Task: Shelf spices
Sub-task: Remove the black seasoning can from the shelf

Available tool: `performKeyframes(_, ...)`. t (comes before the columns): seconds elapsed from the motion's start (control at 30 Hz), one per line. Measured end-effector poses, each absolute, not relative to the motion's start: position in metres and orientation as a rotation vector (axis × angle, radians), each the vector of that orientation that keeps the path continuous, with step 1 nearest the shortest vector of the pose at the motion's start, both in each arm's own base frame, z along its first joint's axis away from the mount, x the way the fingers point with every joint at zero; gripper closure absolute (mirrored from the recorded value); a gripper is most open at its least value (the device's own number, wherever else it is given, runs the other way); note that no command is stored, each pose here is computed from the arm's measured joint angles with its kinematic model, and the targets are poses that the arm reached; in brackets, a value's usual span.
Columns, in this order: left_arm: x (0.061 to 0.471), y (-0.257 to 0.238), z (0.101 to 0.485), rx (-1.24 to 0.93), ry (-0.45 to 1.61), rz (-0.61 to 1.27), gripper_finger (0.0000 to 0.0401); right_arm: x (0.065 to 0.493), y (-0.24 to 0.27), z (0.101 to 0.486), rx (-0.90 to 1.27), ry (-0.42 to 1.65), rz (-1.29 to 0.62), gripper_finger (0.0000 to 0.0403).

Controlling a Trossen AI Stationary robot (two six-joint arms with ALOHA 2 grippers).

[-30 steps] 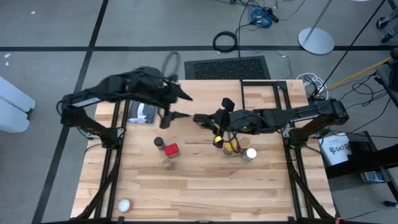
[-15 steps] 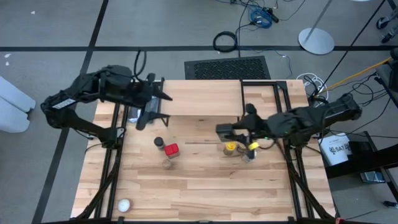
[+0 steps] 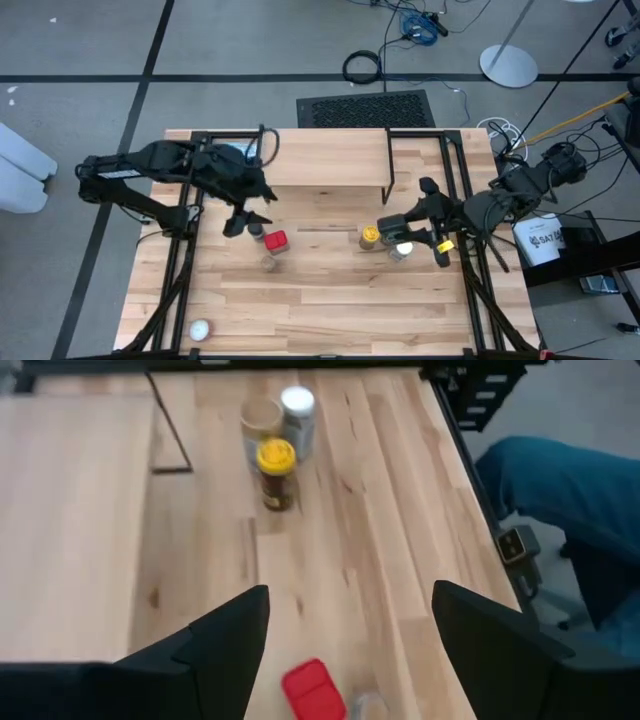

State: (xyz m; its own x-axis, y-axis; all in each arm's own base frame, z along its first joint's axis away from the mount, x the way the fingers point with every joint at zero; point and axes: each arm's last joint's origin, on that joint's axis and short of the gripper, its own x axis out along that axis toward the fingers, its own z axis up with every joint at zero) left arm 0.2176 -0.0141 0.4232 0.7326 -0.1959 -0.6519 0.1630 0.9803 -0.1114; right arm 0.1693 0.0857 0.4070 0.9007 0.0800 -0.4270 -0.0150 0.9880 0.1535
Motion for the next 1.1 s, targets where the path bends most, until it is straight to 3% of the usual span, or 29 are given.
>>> performKeyframes(0.33, 0.231, -0.026, 0.399, -0.058, 0.716, -0.198, 0.0111, 0.177, 0.100, 0.344, 0.176, 0.603, -0.010, 0.0273)
performKeyframes(0.77, 0.234, -0.036, 0.401, -0.039, 0.660, -0.211, 0.0111, 0.170, 0.127, 0.247, 0.323, 0.482, -0.064, 0.0273)
performKeyframes(1.1, 0.234, -0.043, 0.403, -0.037, 0.643, -0.208, 0.0111, 0.169, 0.152, 0.221, 0.296, 0.484, -0.037, 0.0273)
